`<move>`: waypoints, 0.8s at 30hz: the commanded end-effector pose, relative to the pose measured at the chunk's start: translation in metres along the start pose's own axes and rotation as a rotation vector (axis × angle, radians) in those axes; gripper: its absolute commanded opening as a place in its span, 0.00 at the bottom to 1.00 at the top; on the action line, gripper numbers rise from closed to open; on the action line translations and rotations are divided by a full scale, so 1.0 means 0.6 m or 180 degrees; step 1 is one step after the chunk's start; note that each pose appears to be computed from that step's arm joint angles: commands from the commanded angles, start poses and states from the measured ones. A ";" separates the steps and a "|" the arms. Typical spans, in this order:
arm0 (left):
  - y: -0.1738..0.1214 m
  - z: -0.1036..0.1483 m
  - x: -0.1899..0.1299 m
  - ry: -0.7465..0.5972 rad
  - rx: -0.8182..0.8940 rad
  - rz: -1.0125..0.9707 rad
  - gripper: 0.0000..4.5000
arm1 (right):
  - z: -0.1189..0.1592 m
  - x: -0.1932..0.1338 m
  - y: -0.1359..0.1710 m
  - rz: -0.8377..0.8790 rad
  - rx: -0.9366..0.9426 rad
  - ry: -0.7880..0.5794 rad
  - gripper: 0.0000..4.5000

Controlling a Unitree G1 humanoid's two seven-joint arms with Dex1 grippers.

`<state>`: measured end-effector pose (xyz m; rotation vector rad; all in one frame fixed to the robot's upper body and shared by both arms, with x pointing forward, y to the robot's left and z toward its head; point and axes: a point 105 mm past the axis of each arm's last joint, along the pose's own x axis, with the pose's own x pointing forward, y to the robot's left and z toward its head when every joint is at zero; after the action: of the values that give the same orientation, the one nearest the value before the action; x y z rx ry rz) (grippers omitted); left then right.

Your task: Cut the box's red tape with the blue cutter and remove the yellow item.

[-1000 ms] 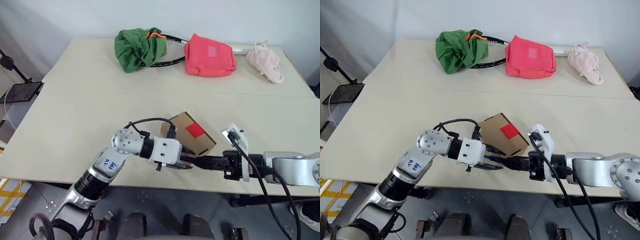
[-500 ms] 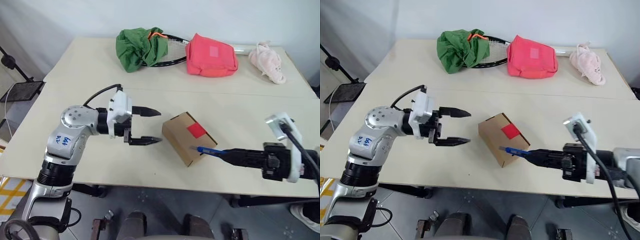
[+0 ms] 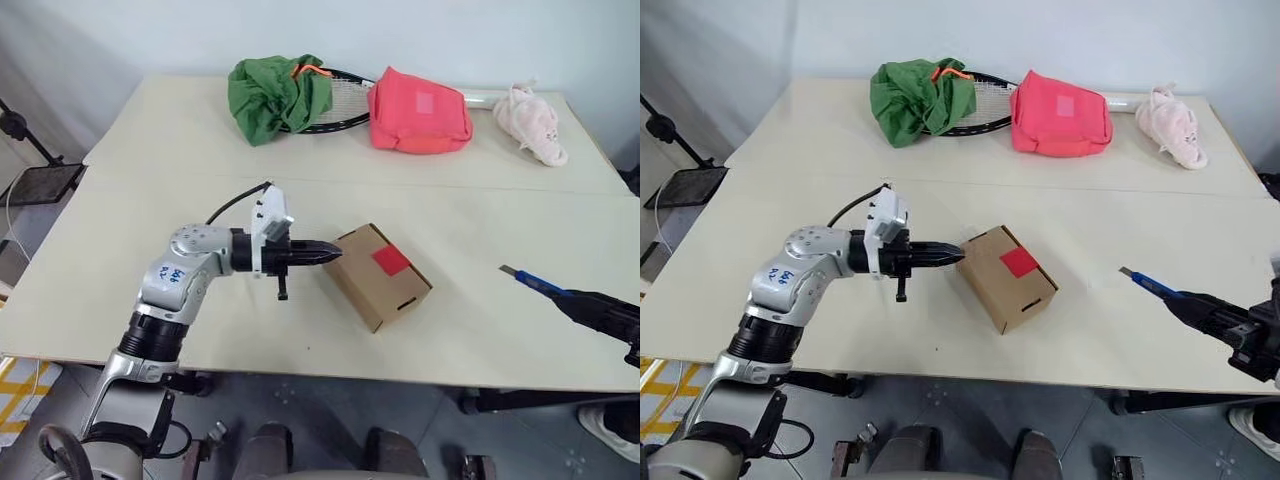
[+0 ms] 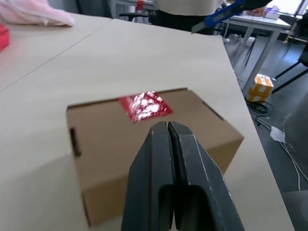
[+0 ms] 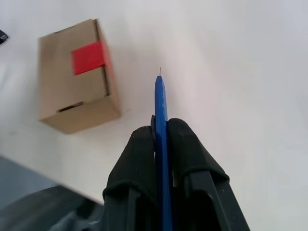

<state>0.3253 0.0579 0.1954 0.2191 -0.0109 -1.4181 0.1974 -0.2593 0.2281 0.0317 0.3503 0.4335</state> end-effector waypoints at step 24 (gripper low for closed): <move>0.036 -0.046 0.061 0.0858 0.0382 0.0170 0.00 | 0.088 0.226 0.154 0.0308 -0.0251 0.0398 0.03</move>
<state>0.3581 0.0289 0.1756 0.4851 0.0900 -1.3317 0.2942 -0.1203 0.2335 -0.0553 0.4806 0.5363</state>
